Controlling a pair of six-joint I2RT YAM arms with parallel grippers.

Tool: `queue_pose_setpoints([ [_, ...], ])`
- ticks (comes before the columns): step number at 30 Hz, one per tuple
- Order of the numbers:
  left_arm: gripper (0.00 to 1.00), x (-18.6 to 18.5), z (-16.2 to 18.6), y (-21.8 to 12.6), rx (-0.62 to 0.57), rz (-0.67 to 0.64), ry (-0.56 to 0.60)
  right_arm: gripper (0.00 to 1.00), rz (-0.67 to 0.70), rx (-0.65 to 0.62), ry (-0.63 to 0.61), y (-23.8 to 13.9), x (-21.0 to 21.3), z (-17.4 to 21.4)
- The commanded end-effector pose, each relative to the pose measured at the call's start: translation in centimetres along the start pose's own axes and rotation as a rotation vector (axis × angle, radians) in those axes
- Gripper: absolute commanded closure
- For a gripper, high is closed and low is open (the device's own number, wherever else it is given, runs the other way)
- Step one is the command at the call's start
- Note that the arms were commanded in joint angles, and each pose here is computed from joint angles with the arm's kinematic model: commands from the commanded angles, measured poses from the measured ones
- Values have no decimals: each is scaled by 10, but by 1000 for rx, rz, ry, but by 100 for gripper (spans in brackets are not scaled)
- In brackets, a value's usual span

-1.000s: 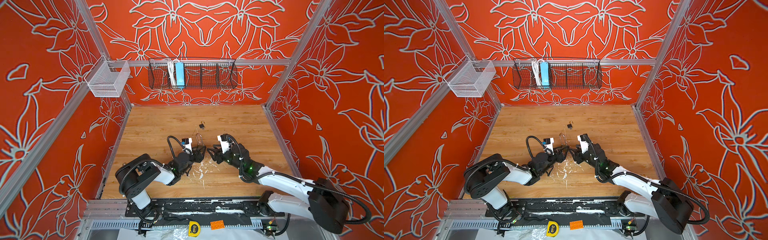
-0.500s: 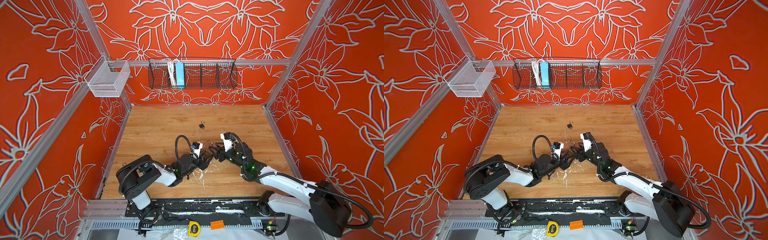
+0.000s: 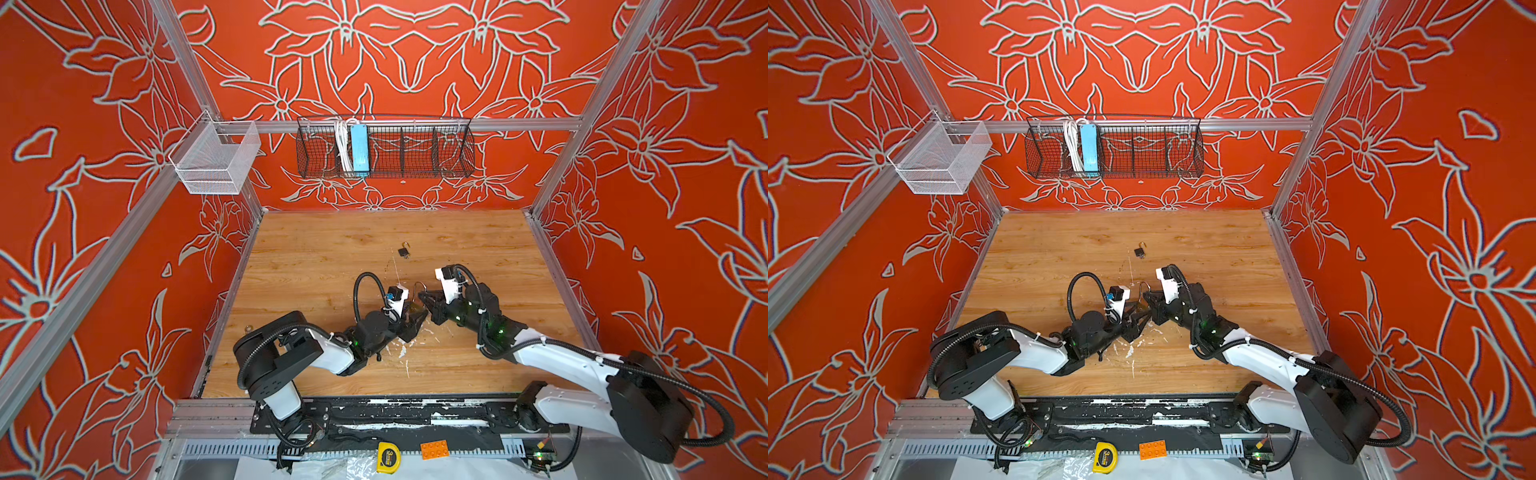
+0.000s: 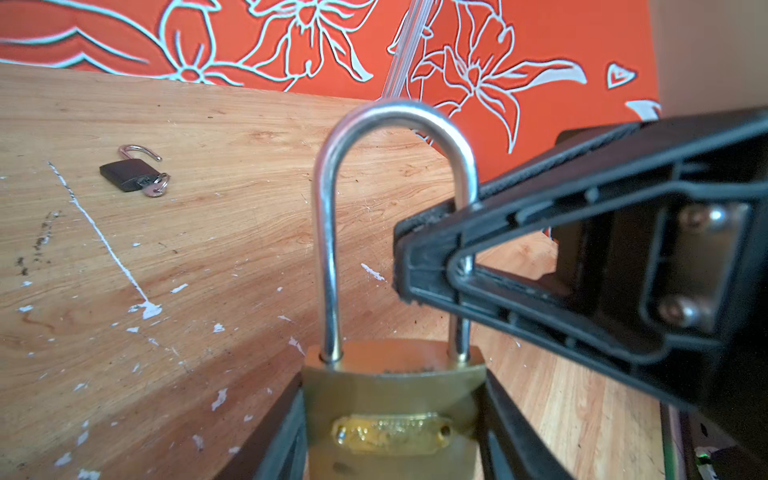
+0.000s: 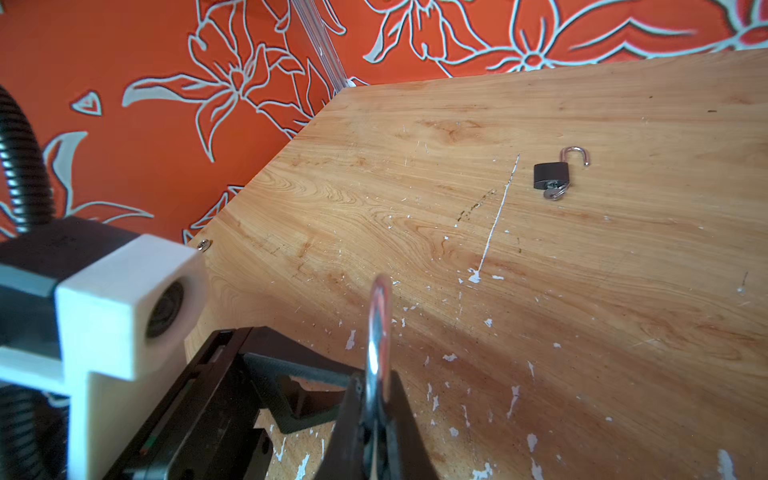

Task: Unlock with the key

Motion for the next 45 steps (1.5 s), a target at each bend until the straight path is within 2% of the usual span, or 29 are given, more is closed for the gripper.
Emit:
queue_pose_setpoints([
  [1, 93, -6, -34, 0, -166, 15, 2, 100, -14, -20, -16, -4, 5, -7],
  [2, 81, -7, -35, 0, -168, 21, 4, 100, -13, -29, -22, -6, 5, -8],
  [4, 38, -10, -37, -5, -184, 50, 35, 100, -2, -51, -31, -10, 4, -12],
  [6, 3, -13, -40, -10, -194, 91, 100, 100, 1, -63, -35, -16, 3, -17],
  [10, 3, -21, -48, -24, -159, 226, 309, 100, -25, -127, -59, -33, 4, -23],
  [13, 3, -19, -65, -37, -86, 274, 358, 100, -45, -154, -100, -44, 8, -25],
  [17, 3, -13, -84, -66, -119, 319, 391, 100, -118, -195, -170, -56, 16, -27],
  [22, 3, -14, -83, -83, -121, 437, 496, 100, -229, -202, -230, -65, 28, -27],
  [26, 1, -7, -79, -84, -136, 626, 418, 100, -373, -172, -285, -68, 41, -23],
  [28, 3, -1, -80, -81, -126, 688, 371, 100, -397, -168, -302, -68, 42, -22],
  [31, 8, 3, -74, -74, -75, 715, 358, 100, -425, -170, -301, -68, 44, -22],
  [37, 12, 14, -67, -60, -82, 782, 260, 100, -442, -161, -290, -67, 46, -22],
  [45, 16, 22, -57, -44, -102, 745, 181, 100, -500, -132, -261, -62, 49, -21],
])
Point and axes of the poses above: each gripper's point midway between its finger pads, its own y axis out along the fingers, its own x axis along the line the jaws close on, z = x × y, the point moved 8 cm from there along -y, back along the fingers, and after that the axes turned 10 degrees about y, right-handed, at the moved point
